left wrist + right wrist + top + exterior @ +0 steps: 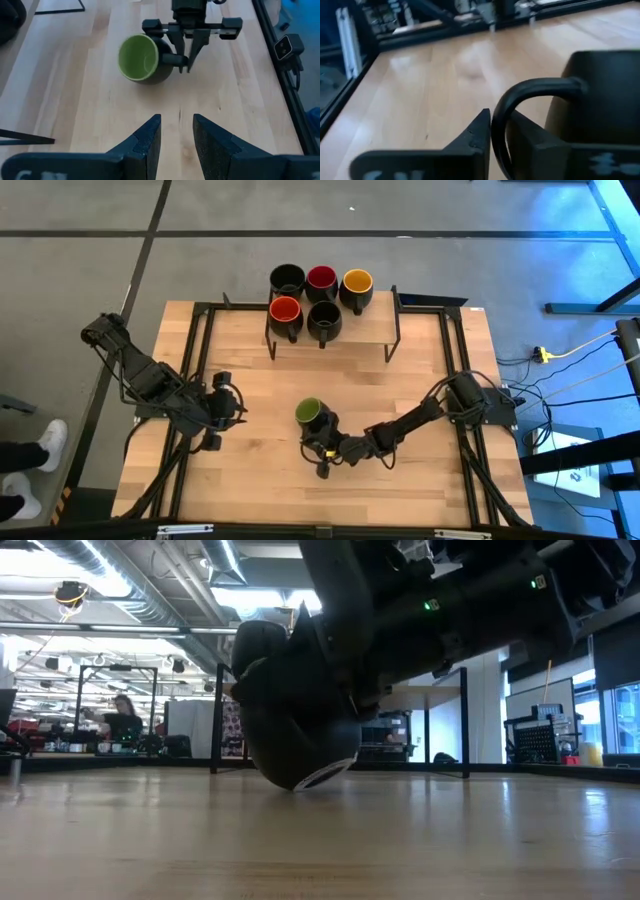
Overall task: Place coffee mugs
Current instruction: Put the green mug on the shelf
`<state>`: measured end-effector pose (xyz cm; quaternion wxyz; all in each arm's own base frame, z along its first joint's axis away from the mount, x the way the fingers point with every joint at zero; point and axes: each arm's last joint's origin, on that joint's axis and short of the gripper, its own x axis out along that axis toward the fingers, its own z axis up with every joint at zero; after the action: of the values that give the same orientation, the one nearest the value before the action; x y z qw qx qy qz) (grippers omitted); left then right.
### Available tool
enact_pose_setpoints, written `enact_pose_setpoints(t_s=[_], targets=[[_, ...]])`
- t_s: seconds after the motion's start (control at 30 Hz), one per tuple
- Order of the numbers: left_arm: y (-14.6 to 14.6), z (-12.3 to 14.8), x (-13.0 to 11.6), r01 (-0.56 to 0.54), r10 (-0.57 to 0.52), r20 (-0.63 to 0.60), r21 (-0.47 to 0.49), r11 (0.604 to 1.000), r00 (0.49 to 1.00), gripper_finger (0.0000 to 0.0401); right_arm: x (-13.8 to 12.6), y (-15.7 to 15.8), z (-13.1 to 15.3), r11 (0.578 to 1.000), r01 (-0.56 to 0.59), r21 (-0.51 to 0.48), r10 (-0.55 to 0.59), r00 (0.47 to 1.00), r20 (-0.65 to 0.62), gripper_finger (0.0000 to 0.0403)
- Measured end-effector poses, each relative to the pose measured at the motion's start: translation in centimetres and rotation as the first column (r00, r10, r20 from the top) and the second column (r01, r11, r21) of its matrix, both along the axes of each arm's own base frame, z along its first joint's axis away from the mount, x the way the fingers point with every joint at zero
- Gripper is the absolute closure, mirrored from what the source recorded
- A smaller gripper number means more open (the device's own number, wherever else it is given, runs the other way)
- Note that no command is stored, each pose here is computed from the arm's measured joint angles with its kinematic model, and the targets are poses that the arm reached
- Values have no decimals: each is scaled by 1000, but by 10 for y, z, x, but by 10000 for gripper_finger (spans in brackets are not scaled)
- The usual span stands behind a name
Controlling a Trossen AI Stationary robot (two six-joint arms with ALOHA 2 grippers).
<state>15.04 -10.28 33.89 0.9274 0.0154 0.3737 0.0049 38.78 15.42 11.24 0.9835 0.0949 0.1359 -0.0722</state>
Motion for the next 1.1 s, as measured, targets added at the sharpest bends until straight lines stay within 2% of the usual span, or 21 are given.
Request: enact_pose_setpoints(t_s=[0.1,0.33,0.6,0.9,1.1], targets=[[0,0,0,-2,2,7,-3,1000,1000,293,-1,1,-2,1000,-22,-12,22,1000,-16,345],[-1,1,1,-6,7,21,-19,1000,1000,293,-1,-1,-3,999,21,-34,-21,1000,-18,310],[-1,2,1,-17,18,20,-35,999,1000,293,-1,-1,-3,999,11,-44,-13,1000,-29,263],[-2,1,3,-42,42,30,-24,999,999,293,-1,-1,-4,999,16,-28,-17,999,-32,264],[0,-20,24,-118,117,-36,-10,993,992,293,-1,-2,-4,999,29,-32,-30,999,-31,264]])
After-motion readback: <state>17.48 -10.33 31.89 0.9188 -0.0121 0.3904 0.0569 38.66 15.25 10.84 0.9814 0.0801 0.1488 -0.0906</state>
